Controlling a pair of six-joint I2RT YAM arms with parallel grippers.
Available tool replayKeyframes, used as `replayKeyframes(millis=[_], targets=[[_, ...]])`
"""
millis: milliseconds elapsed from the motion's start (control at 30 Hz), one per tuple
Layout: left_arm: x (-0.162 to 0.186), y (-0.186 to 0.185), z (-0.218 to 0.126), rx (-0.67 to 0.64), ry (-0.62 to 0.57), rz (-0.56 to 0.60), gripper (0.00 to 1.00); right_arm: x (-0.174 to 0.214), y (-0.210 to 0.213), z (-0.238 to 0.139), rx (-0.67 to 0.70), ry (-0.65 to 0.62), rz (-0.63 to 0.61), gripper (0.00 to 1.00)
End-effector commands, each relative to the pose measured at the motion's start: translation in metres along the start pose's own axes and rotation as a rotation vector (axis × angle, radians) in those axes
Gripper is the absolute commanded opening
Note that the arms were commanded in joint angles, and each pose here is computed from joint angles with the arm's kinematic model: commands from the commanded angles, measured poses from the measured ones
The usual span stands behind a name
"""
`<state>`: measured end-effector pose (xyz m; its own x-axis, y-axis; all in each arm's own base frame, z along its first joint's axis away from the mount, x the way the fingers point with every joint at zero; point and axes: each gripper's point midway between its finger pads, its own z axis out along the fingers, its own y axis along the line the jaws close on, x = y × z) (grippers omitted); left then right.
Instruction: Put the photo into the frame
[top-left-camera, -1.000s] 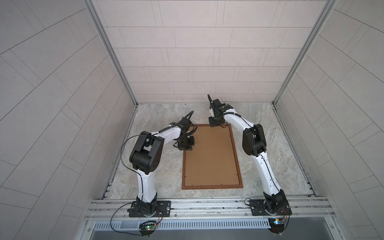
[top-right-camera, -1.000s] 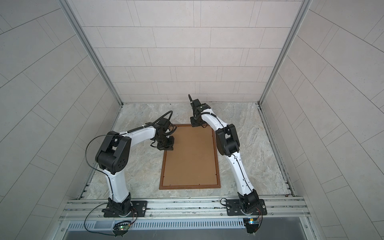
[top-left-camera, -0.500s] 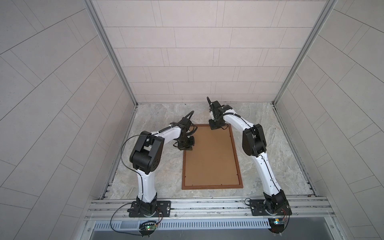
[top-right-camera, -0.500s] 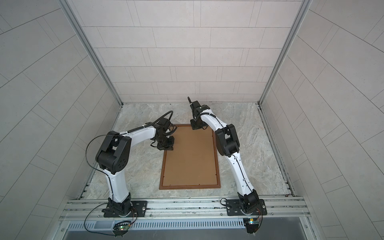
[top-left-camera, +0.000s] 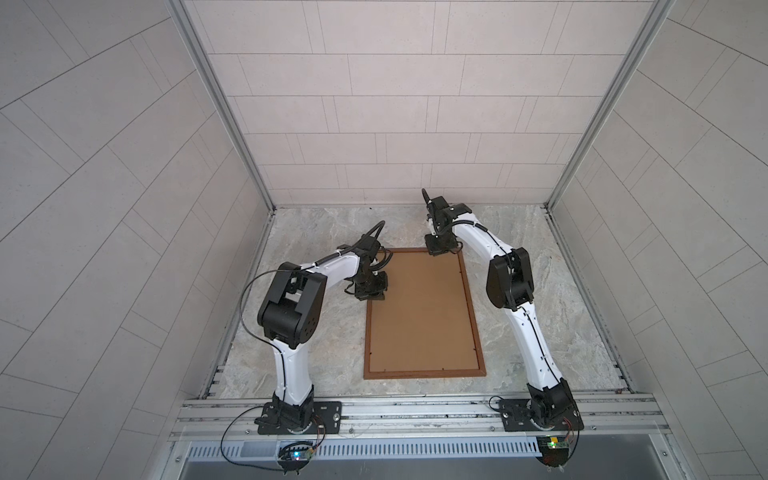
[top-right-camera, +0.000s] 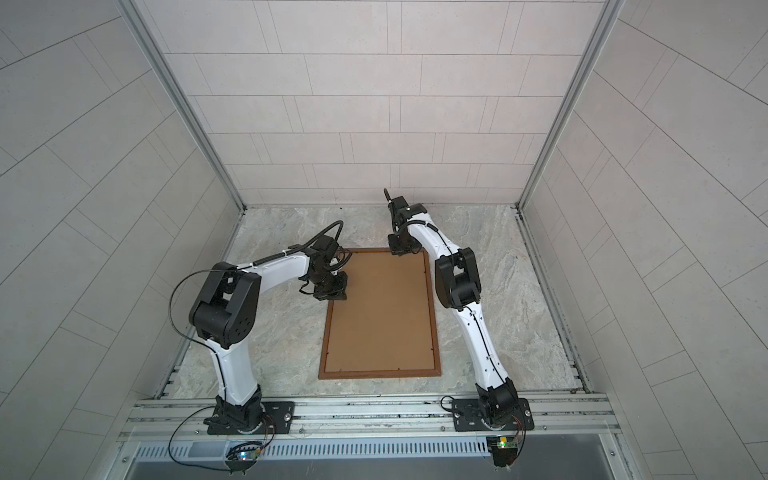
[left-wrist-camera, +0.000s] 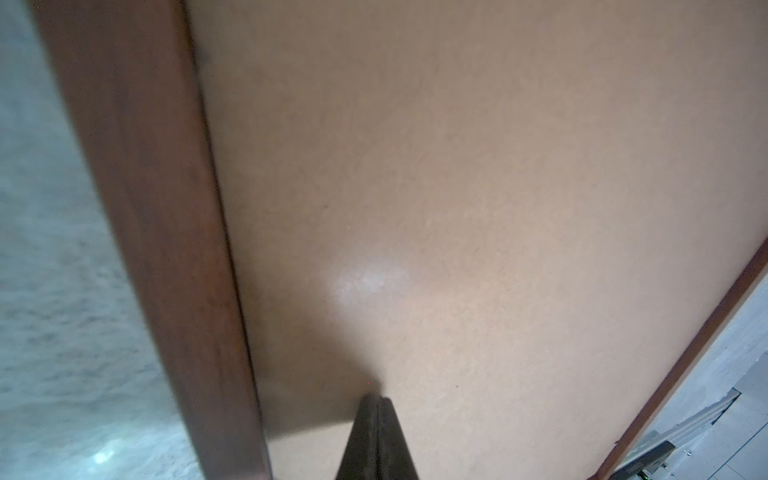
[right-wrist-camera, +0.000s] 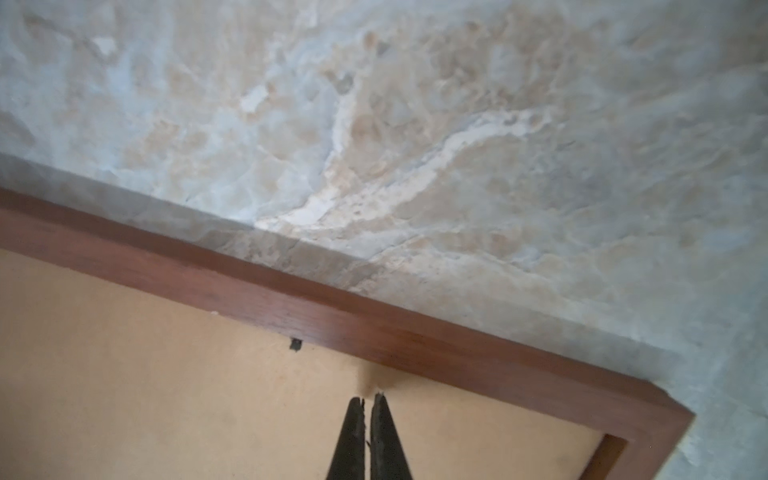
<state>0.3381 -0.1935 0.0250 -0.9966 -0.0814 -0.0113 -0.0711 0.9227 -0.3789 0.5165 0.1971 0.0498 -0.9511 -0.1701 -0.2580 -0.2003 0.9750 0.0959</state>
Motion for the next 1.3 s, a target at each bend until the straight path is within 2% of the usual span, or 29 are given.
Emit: replayKeyframes(millis=[0, 233, 467, 1267], targets=[[-0.009, 0.000, -0.015, 0.006, -0.049, -0.003, 0.00, -0.011, 0.012, -0.015, -0.036, -0.047, -0.009, 0.00], [-0.006, 0.007, -0.019, -0.002, -0.042, -0.004, 0.00, -0.021, 0.026, -0.015, -0.092, -0.081, -0.006, 0.01], [-0.004, 0.014, -0.017, -0.006, -0.031, -0.014, 0.00, -0.031, 0.033, -0.012, -0.081, -0.125, -0.016, 0.00], [-0.001, 0.017, -0.013, -0.001, -0.019, -0.023, 0.00, -0.012, 0.024, 0.017, -0.035, -0.037, -0.027, 0.00]])
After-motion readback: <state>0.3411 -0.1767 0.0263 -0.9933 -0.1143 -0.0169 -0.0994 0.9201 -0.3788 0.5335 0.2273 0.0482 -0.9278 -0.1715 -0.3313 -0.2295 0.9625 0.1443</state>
